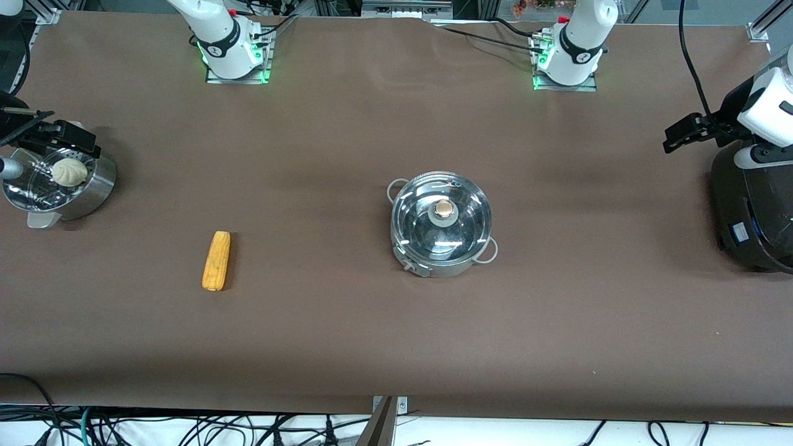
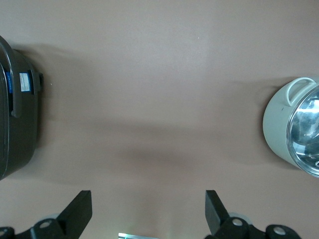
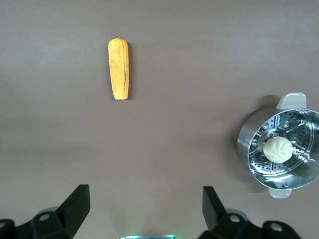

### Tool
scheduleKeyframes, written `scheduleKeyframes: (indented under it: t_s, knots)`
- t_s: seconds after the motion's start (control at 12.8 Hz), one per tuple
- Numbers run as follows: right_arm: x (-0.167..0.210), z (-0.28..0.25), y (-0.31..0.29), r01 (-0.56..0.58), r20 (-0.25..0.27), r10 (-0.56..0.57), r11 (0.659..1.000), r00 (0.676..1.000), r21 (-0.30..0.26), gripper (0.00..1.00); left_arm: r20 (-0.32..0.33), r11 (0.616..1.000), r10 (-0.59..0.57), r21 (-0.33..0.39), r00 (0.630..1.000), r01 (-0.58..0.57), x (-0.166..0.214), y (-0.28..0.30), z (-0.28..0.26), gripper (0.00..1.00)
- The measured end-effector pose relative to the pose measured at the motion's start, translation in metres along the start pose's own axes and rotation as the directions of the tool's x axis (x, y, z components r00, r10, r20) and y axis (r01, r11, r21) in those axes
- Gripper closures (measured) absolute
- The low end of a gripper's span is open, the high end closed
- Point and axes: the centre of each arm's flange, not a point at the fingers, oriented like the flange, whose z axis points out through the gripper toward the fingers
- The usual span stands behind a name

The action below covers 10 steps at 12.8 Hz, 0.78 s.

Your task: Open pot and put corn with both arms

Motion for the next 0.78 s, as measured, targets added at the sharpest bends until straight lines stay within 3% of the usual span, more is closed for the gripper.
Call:
scheduleKeyframes:
  t_s: [0.78]
  knots:
    - [0.0000,0.0001,-0.0001,0.000,0.000,0.000,1.000,1.000,0.000,0.00,-0.003,1.000,-0.008,-0.002,1.000,0.008,0.0008,-0.0049,-0.0010,0.00]
